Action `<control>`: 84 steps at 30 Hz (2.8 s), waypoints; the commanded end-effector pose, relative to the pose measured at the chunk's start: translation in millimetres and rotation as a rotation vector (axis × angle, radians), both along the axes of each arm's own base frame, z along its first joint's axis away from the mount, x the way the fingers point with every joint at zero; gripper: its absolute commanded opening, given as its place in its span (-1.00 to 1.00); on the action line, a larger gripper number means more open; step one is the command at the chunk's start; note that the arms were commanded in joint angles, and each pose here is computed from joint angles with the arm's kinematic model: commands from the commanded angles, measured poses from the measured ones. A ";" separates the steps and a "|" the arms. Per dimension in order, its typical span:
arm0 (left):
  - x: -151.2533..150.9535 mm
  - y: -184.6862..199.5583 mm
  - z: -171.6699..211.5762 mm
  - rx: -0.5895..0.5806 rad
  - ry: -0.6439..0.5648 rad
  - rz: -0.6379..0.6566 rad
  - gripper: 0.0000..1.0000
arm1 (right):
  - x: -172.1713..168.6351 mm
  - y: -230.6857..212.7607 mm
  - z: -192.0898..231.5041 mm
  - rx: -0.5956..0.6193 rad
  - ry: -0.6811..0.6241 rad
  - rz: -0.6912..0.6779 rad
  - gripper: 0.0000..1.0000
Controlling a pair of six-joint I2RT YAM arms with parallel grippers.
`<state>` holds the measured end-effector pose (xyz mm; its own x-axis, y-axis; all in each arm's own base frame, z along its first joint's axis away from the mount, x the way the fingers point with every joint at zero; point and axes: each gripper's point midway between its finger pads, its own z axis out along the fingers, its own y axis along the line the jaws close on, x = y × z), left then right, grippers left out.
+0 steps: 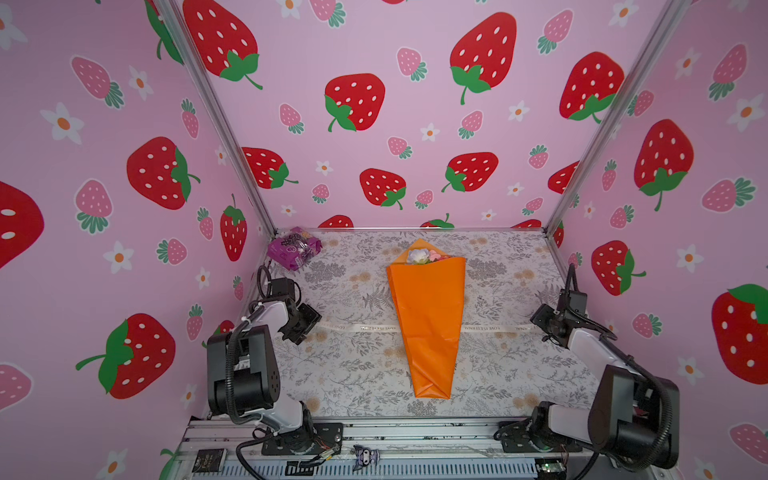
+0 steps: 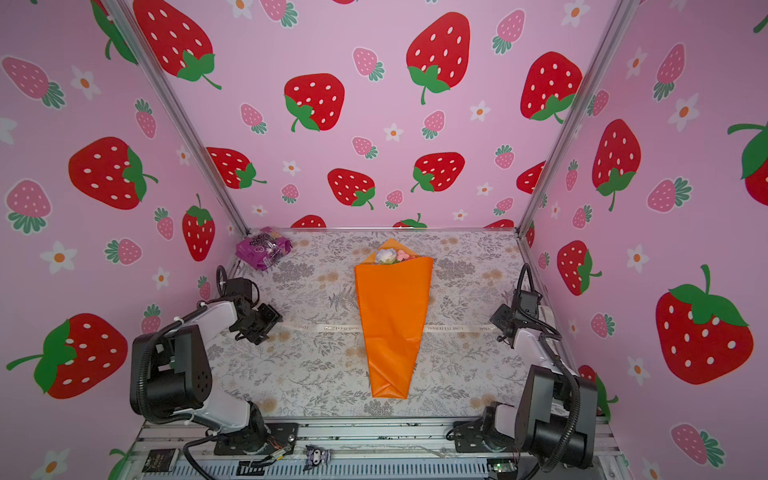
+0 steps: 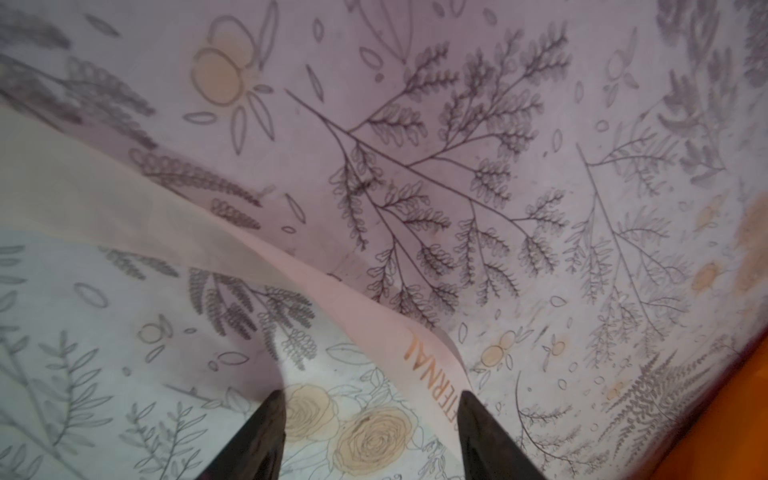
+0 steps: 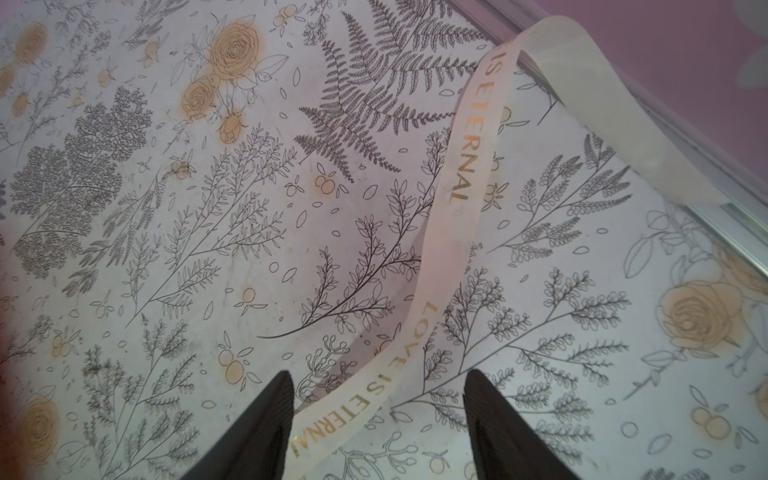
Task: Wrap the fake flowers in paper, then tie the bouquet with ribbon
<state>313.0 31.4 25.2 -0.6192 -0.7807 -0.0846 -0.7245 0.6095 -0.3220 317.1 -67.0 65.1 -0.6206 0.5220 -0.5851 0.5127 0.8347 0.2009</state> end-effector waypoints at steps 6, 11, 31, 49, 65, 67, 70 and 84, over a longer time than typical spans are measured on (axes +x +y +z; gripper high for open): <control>13.4 -4.0 -9.3 -0.036 0.001 0.025 0.09 | 3.7 -12.2 -10.7 -0.025 0.063 -0.001 0.40; 19.5 -6.4 -10.7 -0.052 -0.007 0.013 -0.18 | 6.9 -20.2 -16.6 -0.012 0.087 -0.017 0.45; 28.5 -28.2 12.5 -0.117 -0.130 -0.075 -1.00 | 29.2 -27.2 -63.6 0.000 0.215 0.015 0.33; 30.2 -55.2 52.5 -0.153 -0.258 -0.186 -1.00 | 46.8 -44.4 6.0 -0.126 0.054 -0.010 -1.00; 22.0 -82.0 56.3 -0.171 -0.266 -0.273 -1.00 | 35.0 -62.0 110.0 -0.230 -0.159 -0.126 -1.00; 22.7 -89.7 56.7 -0.173 -0.265 -0.291 -1.00 | 38.9 -55.4 118.8 -0.206 -0.191 -0.096 -1.00; 25.3 -101.9 61.9 -0.170 -0.283 -0.316 -1.00 | 45.7 -40.5 137.3 -0.166 -0.258 -0.018 -1.00; 41.1 -156.8 139.2 0.074 -0.520 -0.558 -1.00 | 40.8 235.8 245.6 0.145 -0.642 0.897 -1.00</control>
<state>345.7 -125.5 138.9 -0.8276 -0.3841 -0.4092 -0.1249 0.8369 -0.5329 369.2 116.4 286.5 -0.4427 0.1879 -0.8768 -0.3268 0.8767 0.3529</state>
